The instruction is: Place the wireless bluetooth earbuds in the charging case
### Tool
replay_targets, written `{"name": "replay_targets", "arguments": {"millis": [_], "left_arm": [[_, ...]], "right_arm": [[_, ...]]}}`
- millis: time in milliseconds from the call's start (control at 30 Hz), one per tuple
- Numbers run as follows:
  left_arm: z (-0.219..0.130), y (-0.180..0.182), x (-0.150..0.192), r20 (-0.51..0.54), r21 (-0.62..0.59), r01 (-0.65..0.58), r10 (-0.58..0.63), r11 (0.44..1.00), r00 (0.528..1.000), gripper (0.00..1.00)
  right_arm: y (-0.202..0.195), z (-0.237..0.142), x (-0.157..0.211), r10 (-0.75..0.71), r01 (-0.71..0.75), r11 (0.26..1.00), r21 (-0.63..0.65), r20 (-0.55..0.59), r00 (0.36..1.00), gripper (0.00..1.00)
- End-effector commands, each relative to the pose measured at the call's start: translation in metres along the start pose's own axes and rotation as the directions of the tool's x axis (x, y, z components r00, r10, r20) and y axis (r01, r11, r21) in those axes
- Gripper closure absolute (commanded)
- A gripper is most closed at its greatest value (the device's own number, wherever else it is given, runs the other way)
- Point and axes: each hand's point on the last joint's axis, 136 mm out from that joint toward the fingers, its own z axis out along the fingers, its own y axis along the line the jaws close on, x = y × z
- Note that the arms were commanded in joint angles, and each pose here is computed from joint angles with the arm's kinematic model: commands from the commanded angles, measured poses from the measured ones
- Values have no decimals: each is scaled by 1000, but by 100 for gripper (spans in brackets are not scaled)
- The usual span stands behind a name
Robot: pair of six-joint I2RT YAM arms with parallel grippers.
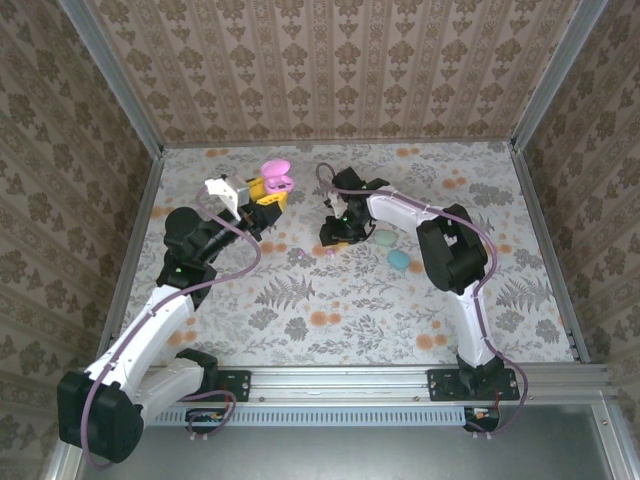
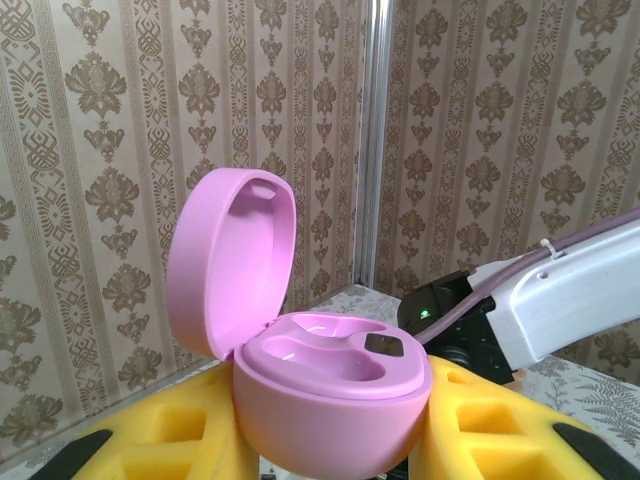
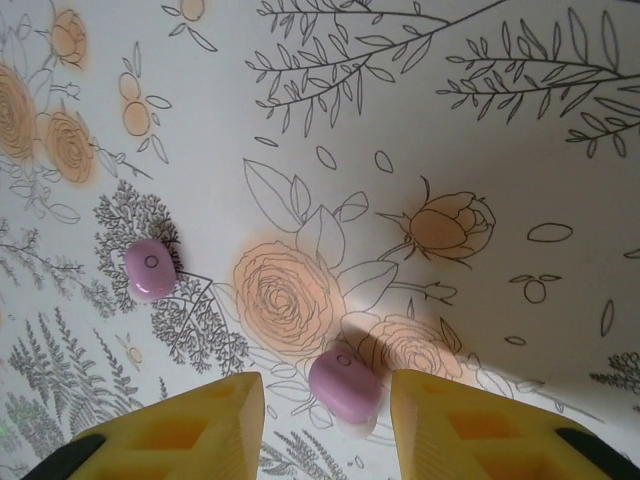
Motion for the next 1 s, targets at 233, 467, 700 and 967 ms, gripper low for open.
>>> {"name": "replay_targets", "arguments": {"millis": [233, 467, 700, 967], "left_arm": [[1, 0, -11, 21, 6, -24, 24, 1000, 999, 68], [1, -2, -10, 19, 11, -21, 20, 1000, 1000, 68], [0, -3, -12, 22, 12, -24, 24, 1000, 999, 68], [1, -2, -12, 22, 13, -24, 23, 1000, 999, 68]], "right_arm": [[3, 16, 7, -7, 4, 999, -48, -61, 998, 59], [8, 20, 12, -22, 15, 996, -89, -76, 997, 60], [25, 12, 14, -42, 31, 987, -159, -66, 997, 62], [39, 2, 19, -53, 40, 980, -194, -63, 997, 64]]}}
